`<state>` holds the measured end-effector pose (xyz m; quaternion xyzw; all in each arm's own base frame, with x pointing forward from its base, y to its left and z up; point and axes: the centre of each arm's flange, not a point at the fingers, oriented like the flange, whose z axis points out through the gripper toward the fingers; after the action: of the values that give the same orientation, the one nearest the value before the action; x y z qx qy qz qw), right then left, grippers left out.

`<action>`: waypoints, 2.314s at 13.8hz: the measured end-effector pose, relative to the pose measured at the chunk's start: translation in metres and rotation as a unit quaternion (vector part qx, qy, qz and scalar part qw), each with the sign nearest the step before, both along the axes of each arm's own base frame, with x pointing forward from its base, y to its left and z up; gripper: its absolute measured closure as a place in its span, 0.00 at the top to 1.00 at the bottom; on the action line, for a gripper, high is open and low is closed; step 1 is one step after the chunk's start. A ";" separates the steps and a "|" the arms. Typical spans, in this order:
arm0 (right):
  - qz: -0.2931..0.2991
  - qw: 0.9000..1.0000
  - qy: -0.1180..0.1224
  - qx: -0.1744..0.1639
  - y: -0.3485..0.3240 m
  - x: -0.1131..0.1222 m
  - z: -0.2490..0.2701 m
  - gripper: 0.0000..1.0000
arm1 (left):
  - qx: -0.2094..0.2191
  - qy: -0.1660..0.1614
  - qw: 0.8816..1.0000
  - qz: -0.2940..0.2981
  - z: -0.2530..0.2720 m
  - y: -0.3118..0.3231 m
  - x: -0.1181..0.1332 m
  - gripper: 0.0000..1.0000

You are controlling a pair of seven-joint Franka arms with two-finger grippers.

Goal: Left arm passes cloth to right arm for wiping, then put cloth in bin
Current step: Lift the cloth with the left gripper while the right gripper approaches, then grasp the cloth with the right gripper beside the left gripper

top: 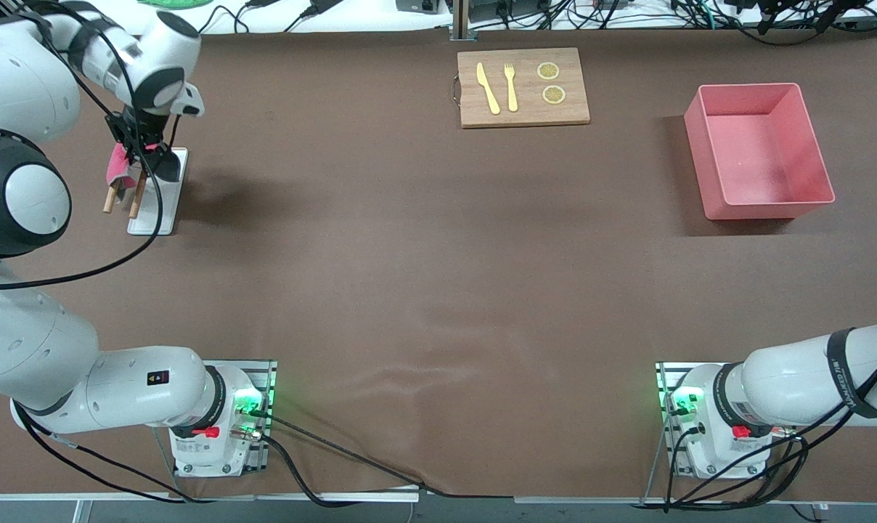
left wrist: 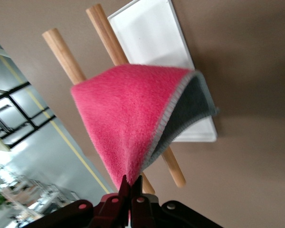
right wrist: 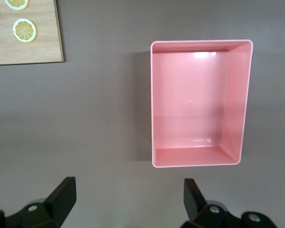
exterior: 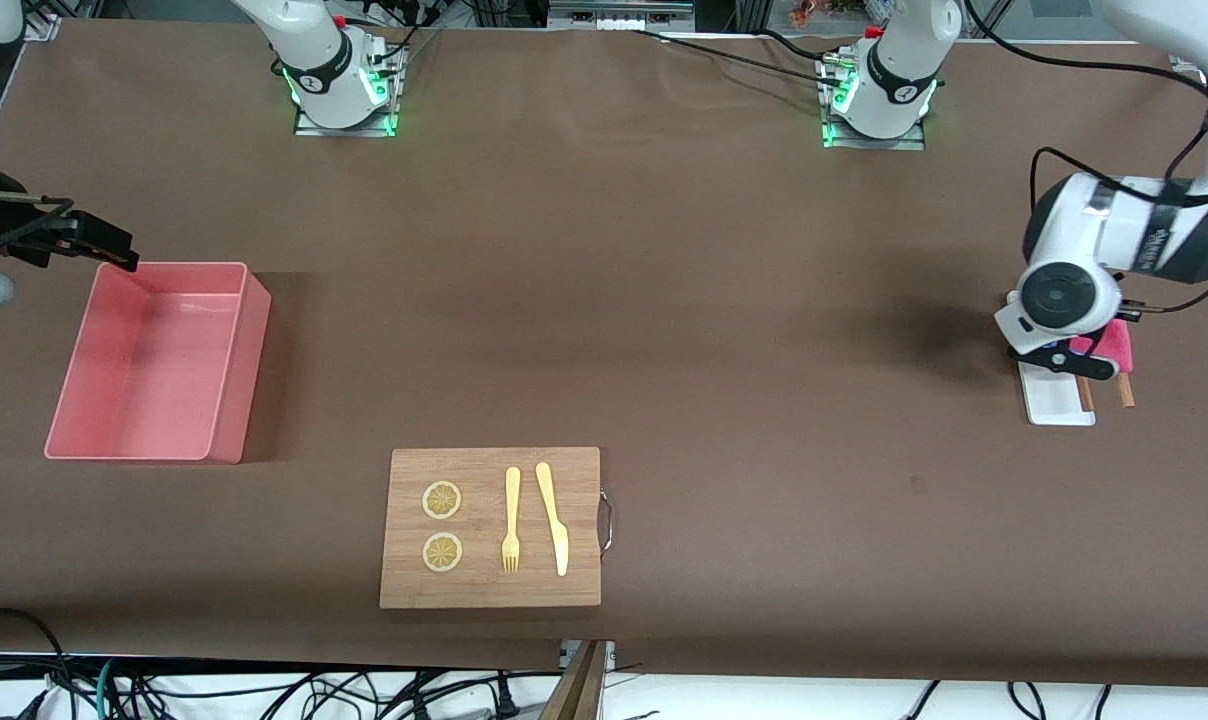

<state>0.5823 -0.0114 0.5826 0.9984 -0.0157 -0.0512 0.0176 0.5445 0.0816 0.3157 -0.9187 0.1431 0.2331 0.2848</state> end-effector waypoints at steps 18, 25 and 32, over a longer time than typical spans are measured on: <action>-0.198 0.971 0.068 0.116 0.086 0.035 -0.098 1.00 | -0.323 -0.037 0.841 0.432 0.202 -0.271 0.035 0.03; -0.278 0.950 0.063 0.124 0.201 0.040 -0.129 1.00 | -0.458 -0.053 0.680 0.571 0.229 -0.324 0.072 0.03; -0.391 0.901 0.088 0.168 0.268 0.037 -0.142 1.00 | -0.468 -0.075 0.571 0.671 0.220 -0.426 0.068 0.03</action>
<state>0.6193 0.2569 0.4403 0.8918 -0.3939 -0.1435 -0.1702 0.6127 -0.3439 0.5355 -0.7709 -0.4469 0.1886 -0.4127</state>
